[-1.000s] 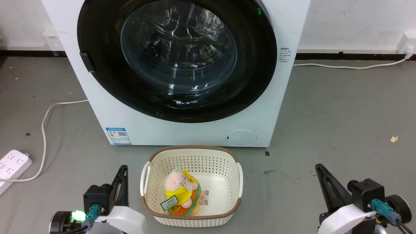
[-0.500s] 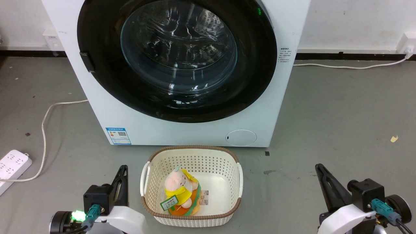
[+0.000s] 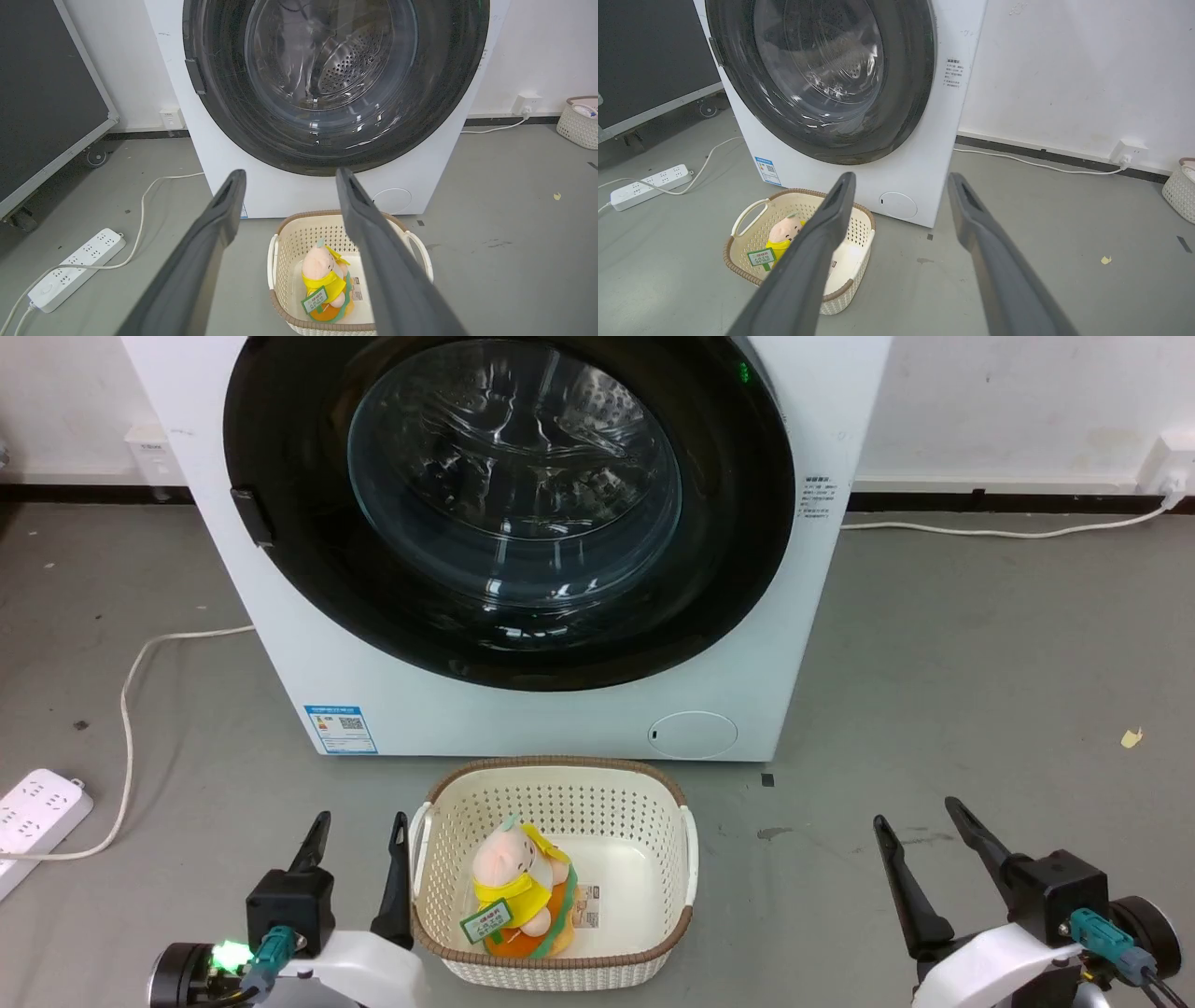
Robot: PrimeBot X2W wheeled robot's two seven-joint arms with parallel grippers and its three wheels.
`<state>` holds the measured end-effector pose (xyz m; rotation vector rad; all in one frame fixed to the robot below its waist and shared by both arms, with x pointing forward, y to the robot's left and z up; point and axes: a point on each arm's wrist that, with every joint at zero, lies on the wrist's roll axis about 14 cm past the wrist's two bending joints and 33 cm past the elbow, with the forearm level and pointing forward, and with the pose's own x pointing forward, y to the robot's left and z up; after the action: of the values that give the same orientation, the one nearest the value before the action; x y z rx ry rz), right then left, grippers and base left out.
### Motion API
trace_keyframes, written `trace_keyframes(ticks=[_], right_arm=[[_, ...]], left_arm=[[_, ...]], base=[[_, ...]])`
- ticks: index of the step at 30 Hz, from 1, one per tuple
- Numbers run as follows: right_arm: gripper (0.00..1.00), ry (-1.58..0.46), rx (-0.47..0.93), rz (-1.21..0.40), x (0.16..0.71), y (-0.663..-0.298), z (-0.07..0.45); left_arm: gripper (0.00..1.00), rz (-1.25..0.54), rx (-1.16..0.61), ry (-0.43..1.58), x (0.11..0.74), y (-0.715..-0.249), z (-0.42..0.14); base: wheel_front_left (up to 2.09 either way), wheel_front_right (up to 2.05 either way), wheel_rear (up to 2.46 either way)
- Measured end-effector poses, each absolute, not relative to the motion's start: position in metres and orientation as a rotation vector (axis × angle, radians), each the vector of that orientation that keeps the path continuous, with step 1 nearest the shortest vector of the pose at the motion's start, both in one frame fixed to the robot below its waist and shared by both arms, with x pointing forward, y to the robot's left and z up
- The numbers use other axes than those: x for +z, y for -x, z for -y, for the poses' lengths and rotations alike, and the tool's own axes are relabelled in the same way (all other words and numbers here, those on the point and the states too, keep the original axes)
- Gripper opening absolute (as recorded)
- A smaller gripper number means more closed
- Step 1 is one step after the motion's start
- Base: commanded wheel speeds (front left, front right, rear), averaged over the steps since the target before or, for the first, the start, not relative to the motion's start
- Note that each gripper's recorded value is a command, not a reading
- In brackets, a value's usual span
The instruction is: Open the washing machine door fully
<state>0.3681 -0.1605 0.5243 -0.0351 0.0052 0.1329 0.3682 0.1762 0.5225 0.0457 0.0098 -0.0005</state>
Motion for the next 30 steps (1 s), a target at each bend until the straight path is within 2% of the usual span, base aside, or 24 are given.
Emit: trace_keyframes(ticks=[14, 30], right_arm=[[1.00, -0.033, 0.150, -0.004, 0.521, -0.370, 0.156], [1.00, -0.190, 0.181, 0.040, 0.541, -0.402, 0.152]], left_arm=[[1.00, -0.006, -0.009, -0.046, 0.518, -0.368, -0.173], [1.00, -0.012, -0.007, -0.046, 0.511, -0.371, -0.174]], base=[[0.00, 0.00, 0.00], [0.00, 0.00, 0.00]])
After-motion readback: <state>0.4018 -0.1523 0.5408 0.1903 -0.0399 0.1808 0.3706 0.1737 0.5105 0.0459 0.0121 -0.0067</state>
